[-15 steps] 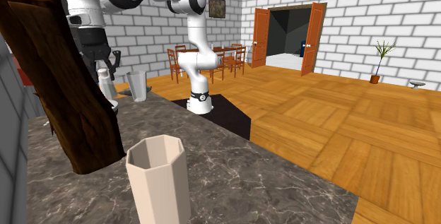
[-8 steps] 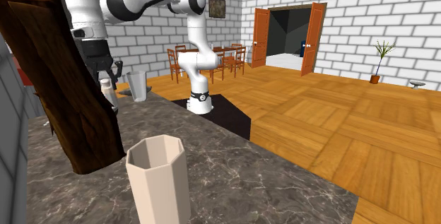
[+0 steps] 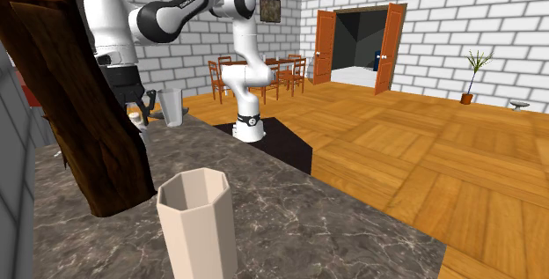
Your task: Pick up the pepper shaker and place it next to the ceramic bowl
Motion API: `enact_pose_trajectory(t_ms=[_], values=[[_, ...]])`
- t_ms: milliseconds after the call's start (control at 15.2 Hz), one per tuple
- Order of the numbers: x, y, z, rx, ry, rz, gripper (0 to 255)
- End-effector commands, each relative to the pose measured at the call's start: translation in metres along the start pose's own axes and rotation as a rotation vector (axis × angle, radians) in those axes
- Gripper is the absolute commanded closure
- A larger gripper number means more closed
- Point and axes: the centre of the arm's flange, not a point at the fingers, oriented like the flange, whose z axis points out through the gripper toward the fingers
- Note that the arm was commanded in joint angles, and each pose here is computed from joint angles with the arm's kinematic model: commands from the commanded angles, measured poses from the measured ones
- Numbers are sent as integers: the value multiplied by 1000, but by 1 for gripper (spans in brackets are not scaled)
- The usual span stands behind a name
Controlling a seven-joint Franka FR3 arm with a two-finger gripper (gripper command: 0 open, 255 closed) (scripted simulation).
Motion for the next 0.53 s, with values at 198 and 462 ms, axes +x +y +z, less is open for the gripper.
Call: enact_pose_trajectory(t_ms=[198, 462], values=[[-2, 2, 26, 0, 0, 0, 255], [-4, 3, 47, 0, 0, 0, 255]])
